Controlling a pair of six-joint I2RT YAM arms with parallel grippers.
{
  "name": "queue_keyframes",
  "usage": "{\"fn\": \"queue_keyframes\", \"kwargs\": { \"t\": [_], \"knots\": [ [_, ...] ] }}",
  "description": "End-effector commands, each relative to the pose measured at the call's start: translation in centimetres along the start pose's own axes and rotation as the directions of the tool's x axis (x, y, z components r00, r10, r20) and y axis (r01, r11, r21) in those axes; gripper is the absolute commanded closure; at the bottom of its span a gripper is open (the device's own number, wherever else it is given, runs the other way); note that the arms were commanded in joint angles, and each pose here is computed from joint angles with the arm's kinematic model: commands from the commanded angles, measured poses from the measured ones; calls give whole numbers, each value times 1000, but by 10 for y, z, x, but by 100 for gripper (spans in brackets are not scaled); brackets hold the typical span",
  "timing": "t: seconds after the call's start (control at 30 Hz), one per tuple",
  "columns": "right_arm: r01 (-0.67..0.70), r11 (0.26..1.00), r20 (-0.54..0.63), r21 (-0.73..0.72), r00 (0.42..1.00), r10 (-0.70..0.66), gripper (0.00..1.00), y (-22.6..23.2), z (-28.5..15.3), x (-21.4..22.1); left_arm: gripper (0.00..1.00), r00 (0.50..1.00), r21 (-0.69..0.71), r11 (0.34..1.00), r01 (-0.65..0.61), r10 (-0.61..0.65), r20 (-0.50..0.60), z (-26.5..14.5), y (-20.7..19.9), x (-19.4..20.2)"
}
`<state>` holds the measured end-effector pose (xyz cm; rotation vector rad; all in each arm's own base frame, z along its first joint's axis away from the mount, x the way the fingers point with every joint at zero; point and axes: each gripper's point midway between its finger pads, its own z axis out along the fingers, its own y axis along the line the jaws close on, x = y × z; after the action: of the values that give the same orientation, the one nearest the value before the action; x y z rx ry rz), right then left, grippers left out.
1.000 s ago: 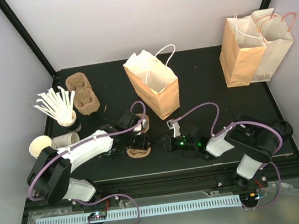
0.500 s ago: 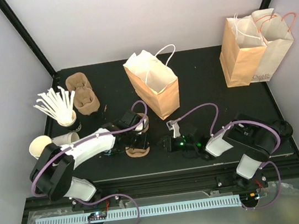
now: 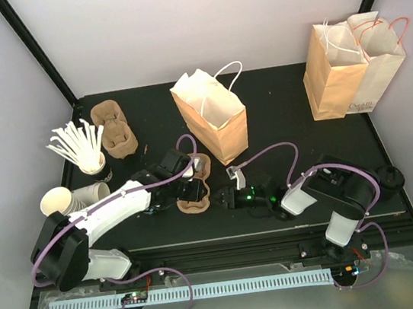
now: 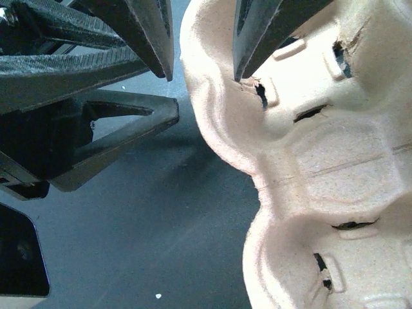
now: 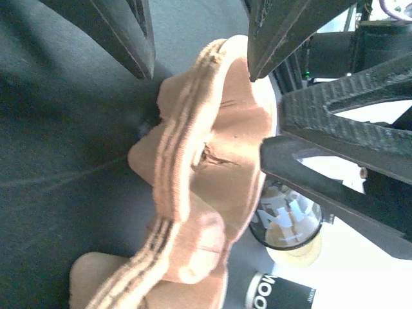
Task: Pack the takeout coffee
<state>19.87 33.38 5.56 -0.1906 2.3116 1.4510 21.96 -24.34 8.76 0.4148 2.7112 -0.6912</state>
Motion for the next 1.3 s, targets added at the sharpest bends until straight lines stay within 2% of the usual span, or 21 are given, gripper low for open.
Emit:
{"fn": "queue_keyframes", "kwargs": {
  "t": [0.0, 0.07, 0.23, 0.37, 0.7, 1.07, 1.17, 1.27],
  "knots": [
    [13, 995, 29, -100, 1000, -10, 57, 21, 2, -10, 73, 1000, 61, 998, 8, -9, 18, -9, -15, -9],
    [2, 995, 26, -98, 1000, 1, 57, 19, 3, -9, 73, 1000, 66, 998, 16, -17, 12, -7, -14, -8],
    [-26, 999, 72, -41, 997, 29, 59, 4, -7, -9, 60, 999, 35, 999, 27, -27, -19, 1, -6, -3],
    [-13, 1000, 75, 16, 997, 11, 61, -6, -12, -7, 55, 999, 1, 1000, 27, -27, -29, 10, 0, -2],
    [-13, 992, 57, 123, 998, 6, 62, -24, -12, -4, 57, 1000, -29, 999, 13, -13, -21, 24, 0, -16],
    [-5, 990, 51, 141, 999, -2, 62, -27, -12, -3, 53, 1000, -77, 997, -10, 9, -17, 27, 1, -25],
    [0, 989, 49, 146, 999, -7, 62, -28, -12, -3, 56, 1000, -90, 996, -11, 9, -29, 31, 4, -24],
    [6, 989, 46, 146, 999, -13, 62, -27, -12, -4, 66, 999, -107, 994, -15, 11, -31, 32, 6, -25]
  ]
}}
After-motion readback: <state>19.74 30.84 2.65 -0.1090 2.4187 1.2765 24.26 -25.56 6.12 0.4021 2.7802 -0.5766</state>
